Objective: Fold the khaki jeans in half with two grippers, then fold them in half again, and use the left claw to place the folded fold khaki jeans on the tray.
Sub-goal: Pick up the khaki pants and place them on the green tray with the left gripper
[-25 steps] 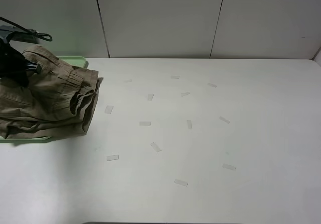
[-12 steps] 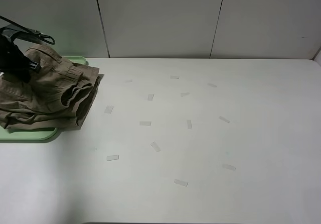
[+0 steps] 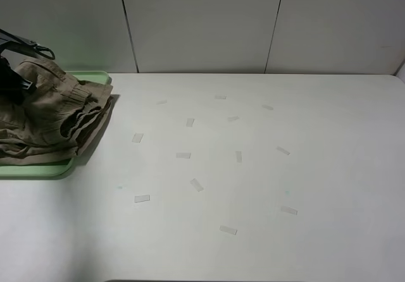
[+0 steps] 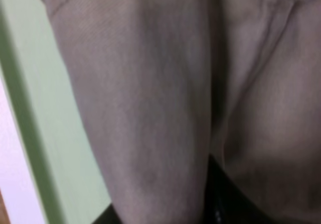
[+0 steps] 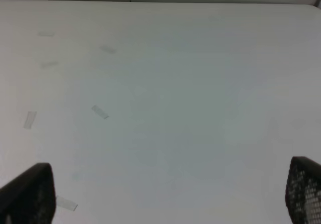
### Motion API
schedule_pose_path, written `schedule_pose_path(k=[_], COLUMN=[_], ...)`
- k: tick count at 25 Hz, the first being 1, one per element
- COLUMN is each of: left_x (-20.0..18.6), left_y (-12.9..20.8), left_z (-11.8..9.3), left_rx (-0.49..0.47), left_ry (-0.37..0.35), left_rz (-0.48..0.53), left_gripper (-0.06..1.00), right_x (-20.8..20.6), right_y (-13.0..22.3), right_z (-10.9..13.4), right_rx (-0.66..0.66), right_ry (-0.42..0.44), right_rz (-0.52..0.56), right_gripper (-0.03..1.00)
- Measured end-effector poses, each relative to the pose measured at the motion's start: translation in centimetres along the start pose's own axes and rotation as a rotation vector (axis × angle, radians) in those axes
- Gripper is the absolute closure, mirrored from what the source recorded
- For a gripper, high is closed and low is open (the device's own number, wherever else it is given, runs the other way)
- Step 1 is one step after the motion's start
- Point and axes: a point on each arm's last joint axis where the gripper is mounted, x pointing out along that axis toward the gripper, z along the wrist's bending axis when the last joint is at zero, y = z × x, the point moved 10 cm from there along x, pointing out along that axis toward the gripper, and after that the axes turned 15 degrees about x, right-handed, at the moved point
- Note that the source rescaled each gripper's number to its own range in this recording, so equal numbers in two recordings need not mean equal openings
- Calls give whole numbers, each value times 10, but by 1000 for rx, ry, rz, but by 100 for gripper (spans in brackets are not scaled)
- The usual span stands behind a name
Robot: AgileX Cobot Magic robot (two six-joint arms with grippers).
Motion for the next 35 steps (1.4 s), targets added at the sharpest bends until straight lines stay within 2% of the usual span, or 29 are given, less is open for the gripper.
schedule_pose_path(k=[18, 20, 22, 24, 25, 31, 34, 35], left_x=[0, 0, 0, 0, -1, -8, -22, -40], left_y=[2, 1, -1, -4, -5, -9, -13, -14], left_z=[14, 16, 18, 21, 22, 21, 21, 20], left_rx=[-24, -27, -31, -35, -35, -66, -91, -112], left_ry=[-29, -38, -50, -62, -67, -58, -53, -43], left_rz=[-29, -38, -52, -66, -72, -92, -114, -127], left_gripper=[76, 59, 25, 7, 2, -5, -5, -5], right_x=[0, 0, 0, 0, 0, 0, 0, 0], right_y=[0, 0, 0, 0, 0, 0, 0, 0], right_z=[0, 0, 0, 0, 0, 0, 0, 0], right_rx=[0, 0, 0, 0, 0, 0, 0, 0], right_ry=[0, 0, 0, 0, 0, 0, 0, 0], right_rz=[0, 0, 0, 0, 0, 0, 0, 0], right_gripper=[-3, -3, -3, -3, -3, -3, -3, -3])
